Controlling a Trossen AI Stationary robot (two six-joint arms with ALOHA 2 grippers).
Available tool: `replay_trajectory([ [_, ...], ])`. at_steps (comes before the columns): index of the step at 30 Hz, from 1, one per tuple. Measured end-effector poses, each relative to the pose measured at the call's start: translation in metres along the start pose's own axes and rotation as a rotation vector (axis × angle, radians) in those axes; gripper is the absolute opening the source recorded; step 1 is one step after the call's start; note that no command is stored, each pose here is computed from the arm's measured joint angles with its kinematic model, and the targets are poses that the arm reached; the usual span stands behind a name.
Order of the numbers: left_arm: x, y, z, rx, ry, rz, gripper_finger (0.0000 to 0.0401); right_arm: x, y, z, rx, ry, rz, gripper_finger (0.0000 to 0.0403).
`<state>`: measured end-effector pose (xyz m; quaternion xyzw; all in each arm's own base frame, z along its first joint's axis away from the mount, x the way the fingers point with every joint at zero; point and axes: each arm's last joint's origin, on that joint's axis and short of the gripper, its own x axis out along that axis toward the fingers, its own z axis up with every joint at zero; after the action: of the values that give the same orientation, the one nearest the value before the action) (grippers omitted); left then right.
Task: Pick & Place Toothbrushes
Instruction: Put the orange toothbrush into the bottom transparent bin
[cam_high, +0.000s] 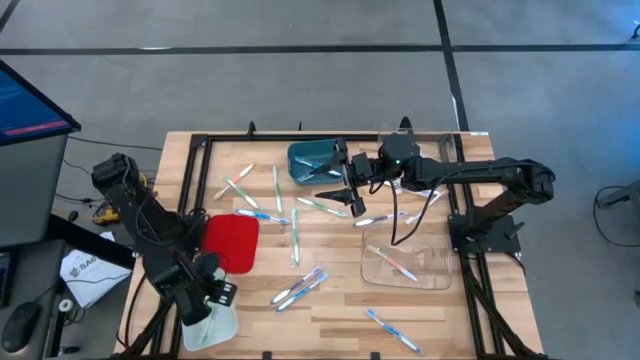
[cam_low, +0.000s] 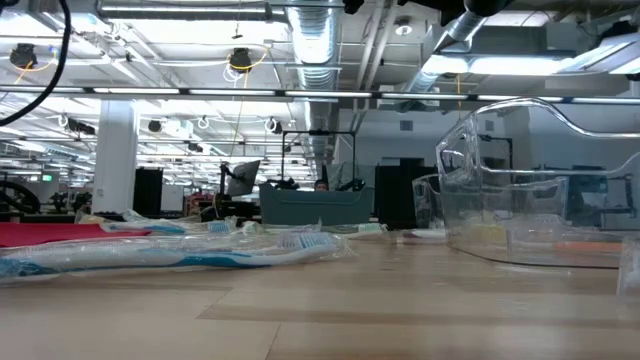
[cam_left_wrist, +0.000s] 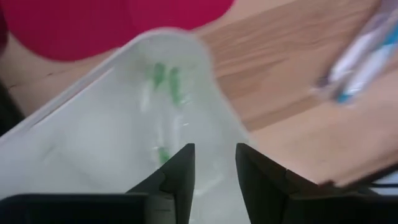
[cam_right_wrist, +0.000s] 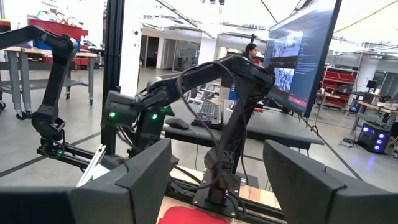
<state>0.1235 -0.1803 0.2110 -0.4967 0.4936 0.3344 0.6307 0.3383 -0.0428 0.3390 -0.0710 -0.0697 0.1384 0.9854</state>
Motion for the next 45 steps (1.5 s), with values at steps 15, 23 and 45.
replay_trajectory([
  [15, -0.029, -0.001, 0.017, 0.117, -0.158, -0.269, 0.0094, 0.000, 0.000, -0.003, 0.014, 0.030, 0.003, 0.0249],
  [23, -0.032, -0.003, 0.020, 0.208, -0.261, -0.324, 0.0094, 0.001, 0.005, -0.010, 0.049, 0.098, 0.022, 0.0249],
  [45, -0.040, -0.022, 0.038, 0.515, -0.448, -0.392, 0.0094, -0.018, 0.063, 0.009, 0.126, 0.350, 0.070, 0.0249],
])
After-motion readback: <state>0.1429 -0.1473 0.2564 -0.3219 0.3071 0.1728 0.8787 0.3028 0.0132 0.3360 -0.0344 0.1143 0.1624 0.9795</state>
